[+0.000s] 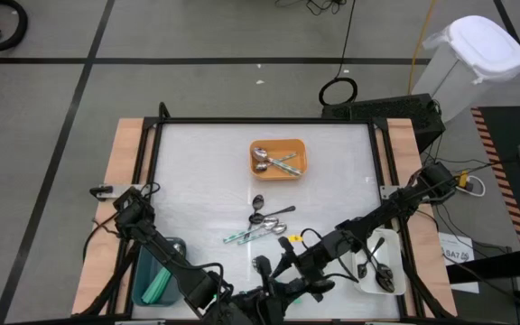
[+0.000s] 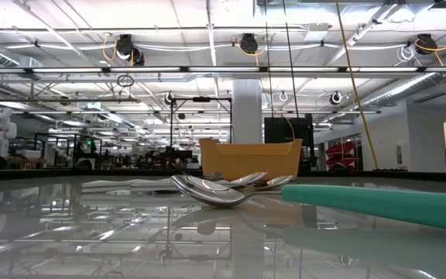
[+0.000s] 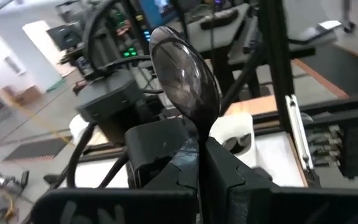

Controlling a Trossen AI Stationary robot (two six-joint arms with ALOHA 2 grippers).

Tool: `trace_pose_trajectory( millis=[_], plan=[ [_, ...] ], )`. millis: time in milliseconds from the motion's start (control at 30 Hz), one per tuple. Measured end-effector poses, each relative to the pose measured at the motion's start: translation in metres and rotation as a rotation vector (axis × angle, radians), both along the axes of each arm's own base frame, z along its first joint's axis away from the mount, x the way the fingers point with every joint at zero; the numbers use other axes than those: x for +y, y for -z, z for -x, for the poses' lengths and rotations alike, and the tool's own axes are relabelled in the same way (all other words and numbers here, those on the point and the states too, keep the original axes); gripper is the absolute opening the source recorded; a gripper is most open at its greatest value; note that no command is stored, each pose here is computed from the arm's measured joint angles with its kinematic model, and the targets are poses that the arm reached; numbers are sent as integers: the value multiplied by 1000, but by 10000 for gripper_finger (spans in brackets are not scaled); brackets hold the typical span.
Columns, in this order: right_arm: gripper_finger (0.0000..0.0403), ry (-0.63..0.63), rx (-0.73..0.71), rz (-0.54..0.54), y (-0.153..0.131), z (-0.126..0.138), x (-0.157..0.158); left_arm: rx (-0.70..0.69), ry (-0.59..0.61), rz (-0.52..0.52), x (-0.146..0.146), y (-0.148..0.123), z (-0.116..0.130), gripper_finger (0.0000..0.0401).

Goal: Sort silverware by color (type)
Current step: Put the black spoon into the white bin

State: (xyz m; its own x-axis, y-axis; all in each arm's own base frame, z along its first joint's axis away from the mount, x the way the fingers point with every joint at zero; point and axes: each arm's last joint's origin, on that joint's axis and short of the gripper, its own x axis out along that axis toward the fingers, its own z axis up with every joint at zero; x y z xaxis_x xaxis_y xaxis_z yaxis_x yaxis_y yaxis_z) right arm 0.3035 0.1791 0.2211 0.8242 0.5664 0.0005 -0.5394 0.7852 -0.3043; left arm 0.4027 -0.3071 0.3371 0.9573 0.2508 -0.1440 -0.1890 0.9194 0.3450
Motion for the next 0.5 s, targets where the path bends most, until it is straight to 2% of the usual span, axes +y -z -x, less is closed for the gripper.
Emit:
trace_pose_trajectory(
  millis=[100,267,500],
  plan=[
    [176,-55,-10,14,0,1,1,37,58,-35,0,3,-1,5],
    [176,-53,-48,15,-3,0,0,67,166,-67,-2,4,-1,5],
    [176,-91,-69,46,-3,1,1,180,215,-135,5,15,-4,5]
  ],
)
